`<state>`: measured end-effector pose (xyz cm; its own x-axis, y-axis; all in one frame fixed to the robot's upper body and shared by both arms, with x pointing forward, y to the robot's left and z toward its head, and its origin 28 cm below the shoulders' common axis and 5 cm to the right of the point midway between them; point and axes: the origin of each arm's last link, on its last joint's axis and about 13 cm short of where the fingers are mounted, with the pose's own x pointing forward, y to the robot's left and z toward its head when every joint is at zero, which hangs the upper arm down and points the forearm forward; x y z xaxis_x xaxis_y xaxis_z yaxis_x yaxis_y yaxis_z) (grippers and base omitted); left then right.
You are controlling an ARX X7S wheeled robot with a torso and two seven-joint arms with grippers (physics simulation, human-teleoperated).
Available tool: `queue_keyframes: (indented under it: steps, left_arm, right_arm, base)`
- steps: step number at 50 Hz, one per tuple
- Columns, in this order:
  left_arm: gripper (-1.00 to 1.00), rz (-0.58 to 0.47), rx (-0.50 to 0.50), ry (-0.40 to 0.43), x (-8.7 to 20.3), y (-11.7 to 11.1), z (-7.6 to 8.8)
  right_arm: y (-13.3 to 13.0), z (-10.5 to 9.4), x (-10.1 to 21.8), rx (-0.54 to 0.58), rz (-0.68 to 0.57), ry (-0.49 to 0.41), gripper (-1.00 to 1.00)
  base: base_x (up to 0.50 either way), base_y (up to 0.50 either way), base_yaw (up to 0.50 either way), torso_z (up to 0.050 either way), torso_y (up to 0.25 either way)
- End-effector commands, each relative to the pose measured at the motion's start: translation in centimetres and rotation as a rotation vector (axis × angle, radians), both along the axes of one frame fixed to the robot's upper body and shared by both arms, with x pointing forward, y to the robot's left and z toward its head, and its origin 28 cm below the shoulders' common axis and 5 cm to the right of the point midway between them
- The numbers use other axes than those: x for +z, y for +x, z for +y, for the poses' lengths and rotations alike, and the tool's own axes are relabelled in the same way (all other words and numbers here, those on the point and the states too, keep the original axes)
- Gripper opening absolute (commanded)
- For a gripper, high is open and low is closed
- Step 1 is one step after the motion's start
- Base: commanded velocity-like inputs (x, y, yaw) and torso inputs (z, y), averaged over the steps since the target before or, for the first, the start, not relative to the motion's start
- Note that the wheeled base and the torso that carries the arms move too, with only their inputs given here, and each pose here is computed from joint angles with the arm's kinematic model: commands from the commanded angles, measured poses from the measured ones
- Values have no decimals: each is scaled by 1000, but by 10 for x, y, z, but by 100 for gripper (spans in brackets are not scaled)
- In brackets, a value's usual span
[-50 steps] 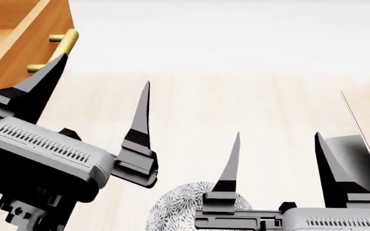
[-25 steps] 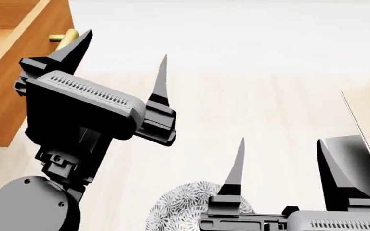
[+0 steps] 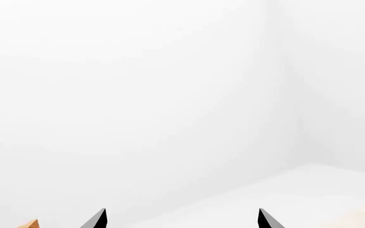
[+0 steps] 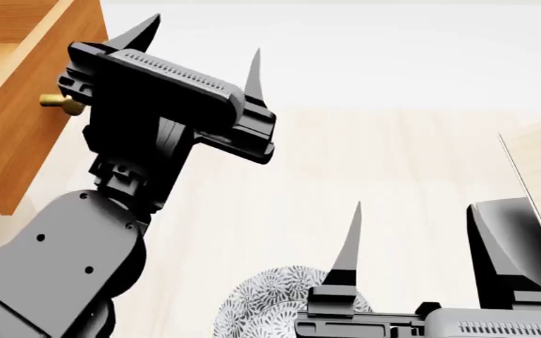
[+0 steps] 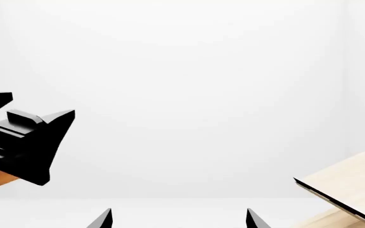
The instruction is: Close the top drawer of the cabinet.
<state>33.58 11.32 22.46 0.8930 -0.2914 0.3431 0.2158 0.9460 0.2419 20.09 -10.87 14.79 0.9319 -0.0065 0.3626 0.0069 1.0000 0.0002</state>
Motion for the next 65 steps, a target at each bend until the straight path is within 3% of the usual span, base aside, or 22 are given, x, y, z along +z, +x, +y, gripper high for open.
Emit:
queue_keyframes:
  steps: [1, 33, 44, 65]
  left_arm:
    - [100, 31, 17, 11, -5, 23, -1]
    - [100, 91, 11, 103, -35, 51, -16]
    - [100, 153, 29, 71, -47, 70, -5]
    - [100, 185, 61, 40, -53, 78, 9]
  right_arm:
    - [1, -1, 0, -1, 0, 2, 100]
    - [1, -3, -4, -6, 5, 7, 100]
    - [0, -4, -4, -3, 6, 12, 100]
    - [-2, -4, -3, 4, 3, 9, 100]
  base:
    - [0, 0, 0, 0, 0]
    - [0, 0, 0, 0, 0]
    - [0, 0, 0, 0, 0]
    - [0, 0, 0, 0, 0]
